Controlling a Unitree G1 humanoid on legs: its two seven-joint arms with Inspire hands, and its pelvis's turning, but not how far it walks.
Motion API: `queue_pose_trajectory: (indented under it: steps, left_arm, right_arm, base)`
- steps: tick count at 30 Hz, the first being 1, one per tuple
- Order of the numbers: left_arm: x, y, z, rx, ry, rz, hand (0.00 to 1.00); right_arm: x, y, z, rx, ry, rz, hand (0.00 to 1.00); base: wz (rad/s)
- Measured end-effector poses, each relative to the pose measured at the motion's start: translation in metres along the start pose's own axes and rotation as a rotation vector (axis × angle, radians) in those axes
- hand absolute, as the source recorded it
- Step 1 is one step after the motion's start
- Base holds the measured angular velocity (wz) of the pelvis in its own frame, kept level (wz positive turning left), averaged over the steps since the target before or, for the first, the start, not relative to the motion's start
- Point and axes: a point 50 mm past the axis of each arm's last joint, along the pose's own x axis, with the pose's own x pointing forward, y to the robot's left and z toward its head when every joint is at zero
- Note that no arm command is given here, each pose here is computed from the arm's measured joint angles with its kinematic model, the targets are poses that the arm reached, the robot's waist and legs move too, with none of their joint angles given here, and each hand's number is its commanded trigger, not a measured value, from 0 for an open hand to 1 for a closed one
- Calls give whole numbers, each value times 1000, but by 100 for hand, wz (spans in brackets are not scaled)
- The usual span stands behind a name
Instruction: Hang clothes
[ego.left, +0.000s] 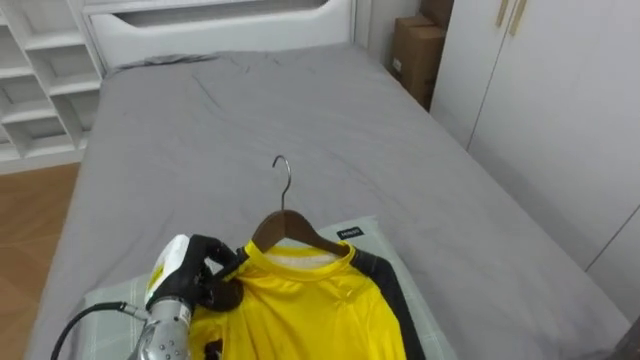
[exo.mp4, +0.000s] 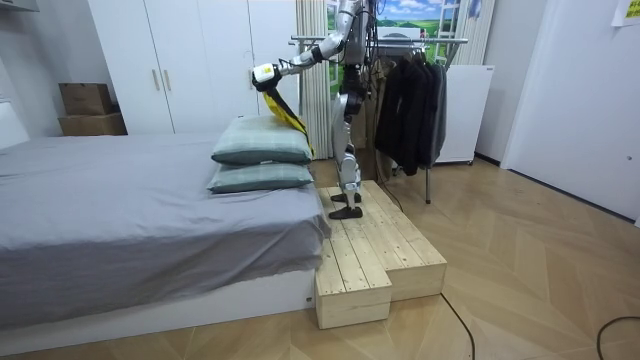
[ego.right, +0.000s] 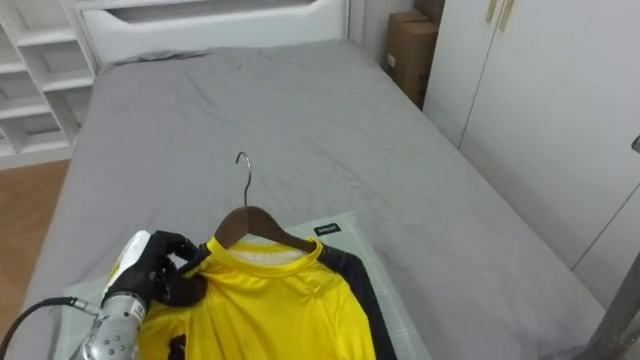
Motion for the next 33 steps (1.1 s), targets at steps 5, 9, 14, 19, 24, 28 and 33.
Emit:
queue_pose_trajectory:
  steps: [5, 9, 14, 19, 24, 28, 33]
  left_arm:
    - [-11, 3, -10, -15, 7, 13, 100]
    - [-15, 4, -18, -56, 36, 19, 100]
    - [-15, 9, -14, -96, 19, 32, 100]
    - [-14, 11, -9, -95, -6, 38, 100]
    - [-14, 19, 2, -99, -56, 58, 100]
    - [-16, 20, 8, -104, -86, 64, 100]
    - [-24, 25, 15, -114, -139, 80, 100]
  right_arm:
    - [0, -5, 1, -11, -9, -14, 0]
    - [-1, -9, 8, -49, -42, -42, 0]
    - [-3, -18, 33, -200, -147, -118, 0]
    - [-9, -20, 63, -276, -293, -204, 0]
    - [-23, -19, 102, -380, -491, -313, 0]
    - [-40, -13, 131, -476, -667, -387, 0]
    - [-65, -7, 162, -509, -857, -450, 0]
  base:
    - [0]
    - [0]
    - [0]
    - [0]
    - [-10]
    - [-7]
    - [-1]
